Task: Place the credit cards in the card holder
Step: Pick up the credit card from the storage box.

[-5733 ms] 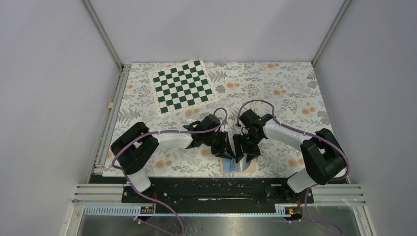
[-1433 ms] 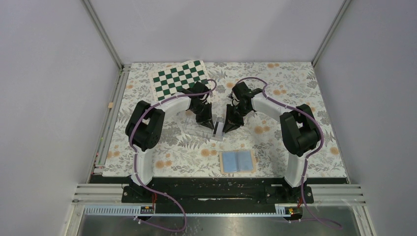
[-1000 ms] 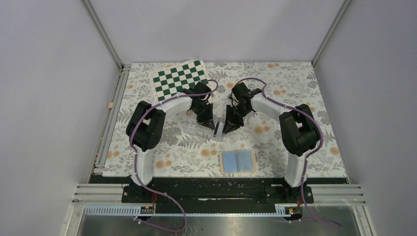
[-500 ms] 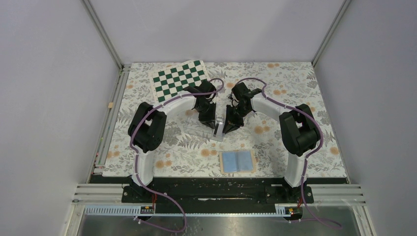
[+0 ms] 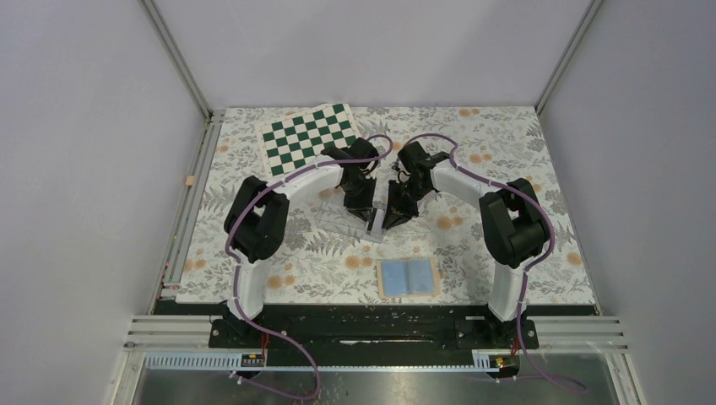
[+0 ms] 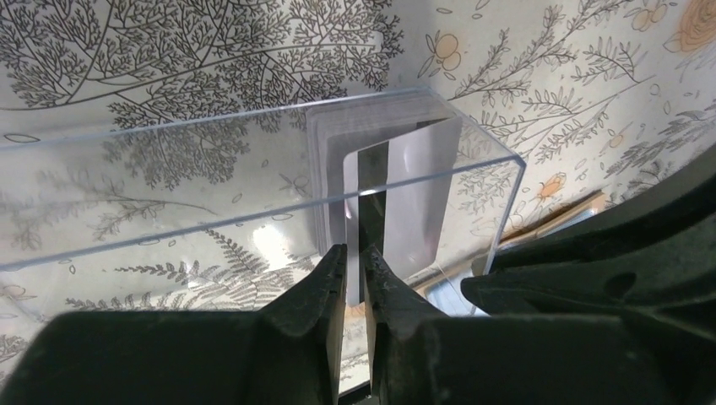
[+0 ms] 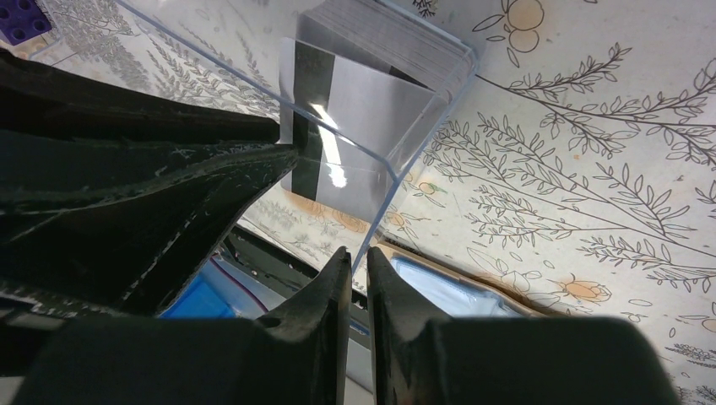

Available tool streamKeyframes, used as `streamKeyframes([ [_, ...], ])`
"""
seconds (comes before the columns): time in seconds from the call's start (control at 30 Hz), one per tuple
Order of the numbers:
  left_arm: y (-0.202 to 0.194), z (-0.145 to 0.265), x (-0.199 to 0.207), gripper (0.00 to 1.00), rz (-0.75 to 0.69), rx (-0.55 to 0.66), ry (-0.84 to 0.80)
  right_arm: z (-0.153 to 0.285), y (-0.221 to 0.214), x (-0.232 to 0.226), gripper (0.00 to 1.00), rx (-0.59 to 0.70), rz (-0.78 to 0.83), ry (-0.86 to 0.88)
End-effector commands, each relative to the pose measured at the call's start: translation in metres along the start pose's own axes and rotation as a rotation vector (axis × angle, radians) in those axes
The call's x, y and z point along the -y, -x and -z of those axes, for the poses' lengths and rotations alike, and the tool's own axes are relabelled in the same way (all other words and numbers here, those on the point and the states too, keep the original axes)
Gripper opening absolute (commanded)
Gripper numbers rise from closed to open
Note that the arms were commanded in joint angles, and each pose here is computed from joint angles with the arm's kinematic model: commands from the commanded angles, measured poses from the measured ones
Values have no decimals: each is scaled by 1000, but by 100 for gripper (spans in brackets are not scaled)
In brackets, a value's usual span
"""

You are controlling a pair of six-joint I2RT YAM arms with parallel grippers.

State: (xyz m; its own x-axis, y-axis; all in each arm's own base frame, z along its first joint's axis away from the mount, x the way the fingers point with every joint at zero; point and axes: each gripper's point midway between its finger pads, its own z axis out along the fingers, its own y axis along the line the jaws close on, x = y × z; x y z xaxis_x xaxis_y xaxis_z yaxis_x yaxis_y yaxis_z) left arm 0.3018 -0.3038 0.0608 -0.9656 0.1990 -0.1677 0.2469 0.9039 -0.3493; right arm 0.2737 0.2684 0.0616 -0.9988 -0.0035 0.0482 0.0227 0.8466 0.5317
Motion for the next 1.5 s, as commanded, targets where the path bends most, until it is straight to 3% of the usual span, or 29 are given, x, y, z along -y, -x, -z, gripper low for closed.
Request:
streamKeyframes([
  [0.0, 8, 4, 7, 13, -32, 18, 3, -5, -3, -5, 18, -22, 13, 10],
  [0.4, 13, 28, 52, 10, 20, 38, -277, -4, -3, -5, 17, -22, 13, 14],
  [0.57, 8, 28, 54, 20, 63, 14, -370, -4, -3, -5, 17, -22, 15, 13],
  [0.77, 4, 28, 57, 22, 68, -1, -429, -5, -3, -5, 17, -23, 15, 10],
  [1.07, -1, 16, 47, 22, 55, -31, -390, -4, -3, -6, 17, -22, 18, 15],
  [1.27, 0, 8, 28, 7, 65, -16, -276, -3, -3, -7, 19, -19, 21, 18],
  [1.33, 1, 6, 22, 0, 67, -8, -241, 0, -3, -7, 22, -18, 29, 16],
  [1.4, 1, 7, 21, 0, 69, -7, -240, 6, -2, -10, 27, -2, 48, 18],
  [1.47, 4, 10, 22, 0, 66, 7, -245, 15, -2, -11, 38, 21, 66, 5],
])
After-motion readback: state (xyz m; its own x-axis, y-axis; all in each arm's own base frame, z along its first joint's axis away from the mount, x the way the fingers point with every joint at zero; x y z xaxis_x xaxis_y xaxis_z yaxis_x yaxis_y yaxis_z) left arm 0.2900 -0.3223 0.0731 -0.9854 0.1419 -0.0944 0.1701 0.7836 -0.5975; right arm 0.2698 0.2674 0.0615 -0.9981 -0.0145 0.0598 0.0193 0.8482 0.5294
